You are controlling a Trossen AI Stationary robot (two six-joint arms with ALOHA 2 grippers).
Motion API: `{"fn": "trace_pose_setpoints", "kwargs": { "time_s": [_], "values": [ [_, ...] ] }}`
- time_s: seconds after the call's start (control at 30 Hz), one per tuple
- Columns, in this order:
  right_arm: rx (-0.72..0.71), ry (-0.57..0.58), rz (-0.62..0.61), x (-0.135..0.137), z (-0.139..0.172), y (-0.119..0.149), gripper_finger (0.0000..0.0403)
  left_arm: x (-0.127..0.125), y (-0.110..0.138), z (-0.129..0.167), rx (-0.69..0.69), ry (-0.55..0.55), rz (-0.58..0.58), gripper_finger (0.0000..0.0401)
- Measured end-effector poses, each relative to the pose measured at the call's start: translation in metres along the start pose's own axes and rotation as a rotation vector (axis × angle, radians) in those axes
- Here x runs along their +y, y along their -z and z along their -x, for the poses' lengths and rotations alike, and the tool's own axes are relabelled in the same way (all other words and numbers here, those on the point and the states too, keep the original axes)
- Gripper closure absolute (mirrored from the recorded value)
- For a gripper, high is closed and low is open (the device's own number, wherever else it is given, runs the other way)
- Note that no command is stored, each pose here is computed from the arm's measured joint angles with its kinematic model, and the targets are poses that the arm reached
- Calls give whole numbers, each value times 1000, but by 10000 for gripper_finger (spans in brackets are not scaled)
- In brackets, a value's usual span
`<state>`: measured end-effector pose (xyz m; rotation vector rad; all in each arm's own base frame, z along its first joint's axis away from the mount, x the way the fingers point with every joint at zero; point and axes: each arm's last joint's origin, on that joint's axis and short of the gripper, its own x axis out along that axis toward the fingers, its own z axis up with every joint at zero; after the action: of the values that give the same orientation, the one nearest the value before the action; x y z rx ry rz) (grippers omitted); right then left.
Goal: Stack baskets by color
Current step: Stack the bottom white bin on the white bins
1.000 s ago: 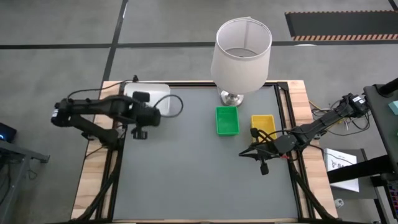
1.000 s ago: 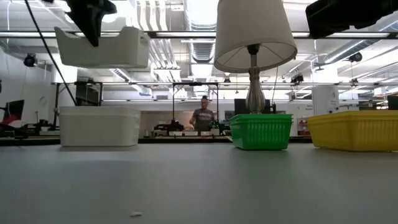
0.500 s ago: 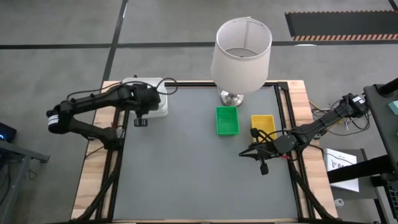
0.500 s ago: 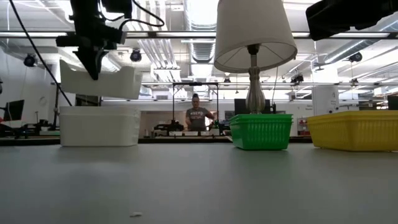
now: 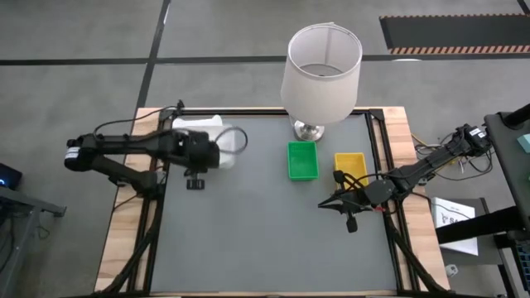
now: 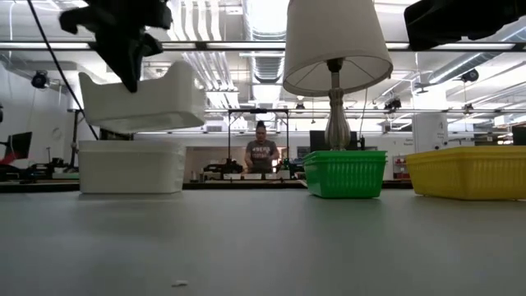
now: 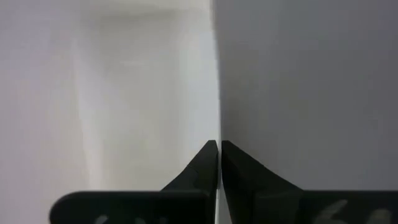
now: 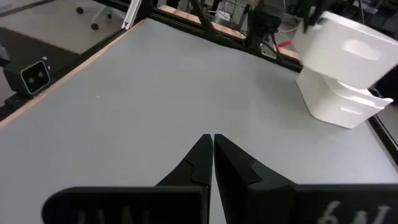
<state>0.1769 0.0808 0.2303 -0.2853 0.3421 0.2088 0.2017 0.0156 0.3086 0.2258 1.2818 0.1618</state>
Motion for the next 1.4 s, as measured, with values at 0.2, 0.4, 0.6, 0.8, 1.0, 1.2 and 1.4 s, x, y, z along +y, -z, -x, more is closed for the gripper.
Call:
{"fn": "trace_pose_setpoints", "kwargs": {
  "time_s": [0.2,0.4,0.6,0.8,1.0,1.2,1.4],
  "values": [
    [0,3,12,0,0,0,394,-42,-20,-5,-72,54,-12,401],
    [0,3,25,0,0,0,394,-89,-38,-27,-56,98,-27,401],
    [2,2,22,0,0,0,394,-137,-41,-55,77,150,-147,401],
    [3,2,20,0,0,0,394,-160,-39,-69,143,192,-184,401],
    [5,2,9,0,0,0,394,-161,-40,-71,146,189,-166,401],
    [4,2,4,0,0,0,394,-161,-40,-71,147,189,-156,364],
    [5,1,-5,0,0,0,394,-160,-43,-65,137,195,-126,309]
  ]
}}
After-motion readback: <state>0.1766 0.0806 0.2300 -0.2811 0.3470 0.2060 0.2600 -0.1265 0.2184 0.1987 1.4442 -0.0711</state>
